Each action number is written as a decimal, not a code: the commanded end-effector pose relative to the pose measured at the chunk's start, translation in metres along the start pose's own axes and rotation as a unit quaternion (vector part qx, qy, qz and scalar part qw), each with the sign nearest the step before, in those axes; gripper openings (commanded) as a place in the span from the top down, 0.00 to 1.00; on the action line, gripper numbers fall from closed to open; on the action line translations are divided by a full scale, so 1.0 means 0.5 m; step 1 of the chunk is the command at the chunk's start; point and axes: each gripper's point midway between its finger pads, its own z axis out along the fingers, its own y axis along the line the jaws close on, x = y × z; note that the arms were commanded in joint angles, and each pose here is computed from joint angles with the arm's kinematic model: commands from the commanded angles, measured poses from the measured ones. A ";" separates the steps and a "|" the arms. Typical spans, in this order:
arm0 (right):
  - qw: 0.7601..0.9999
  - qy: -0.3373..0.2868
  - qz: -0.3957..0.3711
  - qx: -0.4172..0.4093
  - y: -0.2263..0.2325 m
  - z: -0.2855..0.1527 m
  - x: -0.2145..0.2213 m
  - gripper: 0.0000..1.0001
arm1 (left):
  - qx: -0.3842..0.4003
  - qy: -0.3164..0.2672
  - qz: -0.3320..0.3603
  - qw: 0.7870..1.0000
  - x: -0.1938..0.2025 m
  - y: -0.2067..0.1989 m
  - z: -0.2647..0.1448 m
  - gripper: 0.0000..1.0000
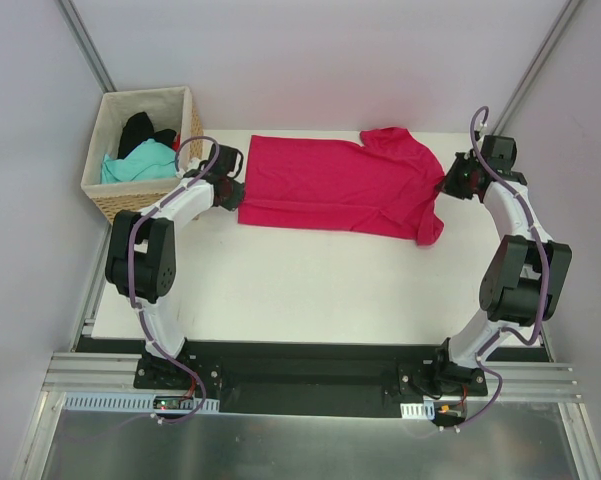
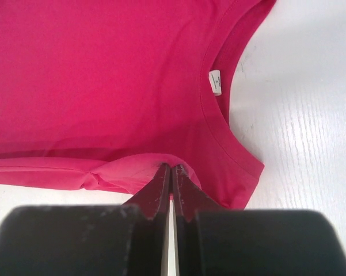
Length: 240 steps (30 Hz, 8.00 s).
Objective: Fold and stack the t-shirts
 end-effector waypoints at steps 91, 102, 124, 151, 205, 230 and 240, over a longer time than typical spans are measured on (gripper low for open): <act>0.996 -0.032 -0.004 -0.083 0.008 0.152 -0.118 1.00 | 0.013 -0.029 0.045 0.998 -0.045 -0.102 0.093 1.00; 0.996 -0.029 0.000 -0.089 0.010 0.166 -0.124 1.00 | 0.000 -0.027 0.048 0.998 -0.038 -0.086 0.108 1.00; 0.992 -0.041 0.009 -0.115 0.037 0.183 -0.167 1.00 | -0.014 -0.033 0.038 0.999 -0.040 -0.066 0.105 1.00; 0.993 -0.032 -0.056 -0.100 0.095 0.007 -0.202 0.00 | 0.096 -0.096 0.169 0.976 -0.082 -0.222 -0.080 0.01; 0.935 0.218 -0.259 0.107 -0.143 0.042 0.183 0.55 | 0.098 0.097 0.306 0.942 0.033 -0.018 0.004 0.14; 0.938 0.210 -0.255 0.107 -0.143 0.059 0.176 0.79 | 0.023 0.093 0.291 0.952 0.030 0.051 0.068 0.55; 0.938 0.210 -0.254 0.106 -0.143 0.060 0.177 0.82 | 0.005 0.080 0.304 0.949 0.011 0.061 0.096 0.69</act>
